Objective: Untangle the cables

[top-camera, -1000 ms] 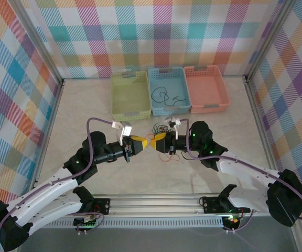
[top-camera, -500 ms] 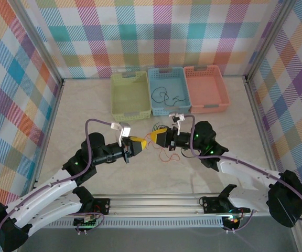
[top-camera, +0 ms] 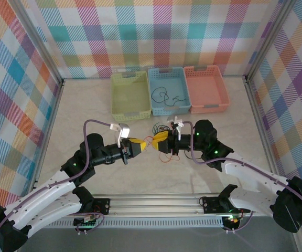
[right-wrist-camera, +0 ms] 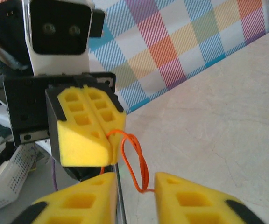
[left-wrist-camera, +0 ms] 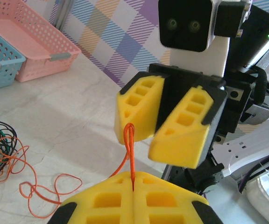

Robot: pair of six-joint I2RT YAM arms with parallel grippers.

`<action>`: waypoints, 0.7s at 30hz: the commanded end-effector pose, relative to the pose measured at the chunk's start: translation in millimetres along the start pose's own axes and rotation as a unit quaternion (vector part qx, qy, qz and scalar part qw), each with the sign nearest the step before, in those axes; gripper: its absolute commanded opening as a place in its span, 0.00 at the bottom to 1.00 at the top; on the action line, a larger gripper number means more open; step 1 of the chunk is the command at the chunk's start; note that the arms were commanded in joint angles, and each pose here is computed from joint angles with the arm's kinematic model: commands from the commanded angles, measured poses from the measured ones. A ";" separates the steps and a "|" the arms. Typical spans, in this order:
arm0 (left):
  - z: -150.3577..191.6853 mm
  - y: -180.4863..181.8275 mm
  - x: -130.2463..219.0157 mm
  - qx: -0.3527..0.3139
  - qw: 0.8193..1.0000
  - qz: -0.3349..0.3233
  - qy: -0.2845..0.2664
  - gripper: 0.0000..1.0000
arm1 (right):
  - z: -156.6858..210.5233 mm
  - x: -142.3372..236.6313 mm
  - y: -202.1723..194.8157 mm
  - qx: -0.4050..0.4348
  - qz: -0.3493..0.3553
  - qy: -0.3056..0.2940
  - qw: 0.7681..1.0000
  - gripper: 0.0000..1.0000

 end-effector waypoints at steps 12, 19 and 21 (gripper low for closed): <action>-8.0 -17.6 11.0 -0.013 0.998 0.057 -0.014 0.00 | -10.0 7.3 12.5 0.134 -0.004 -0.009 0.991 0.43; -9.0 -20.2 13.5 -0.012 0.998 0.067 -0.020 0.00 | -12.5 5.0 14.3 0.147 -0.024 -0.012 0.989 0.44; -9.3 -20.8 13.1 -0.013 0.997 0.071 -0.019 0.00 | -11.9 2.5 13.7 0.141 -0.037 -0.009 0.989 0.44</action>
Point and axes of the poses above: each hand's point on the last joint's axis, 136 mm out from that joint toward the fingers, its own x axis back along the fingers, its own y axis along the line the jaws close on, z = x × y, the point moved 10 cm from there along x, back along the fingers, and after that the axes turned 4 degrees about -x, right-handed, at the moved point
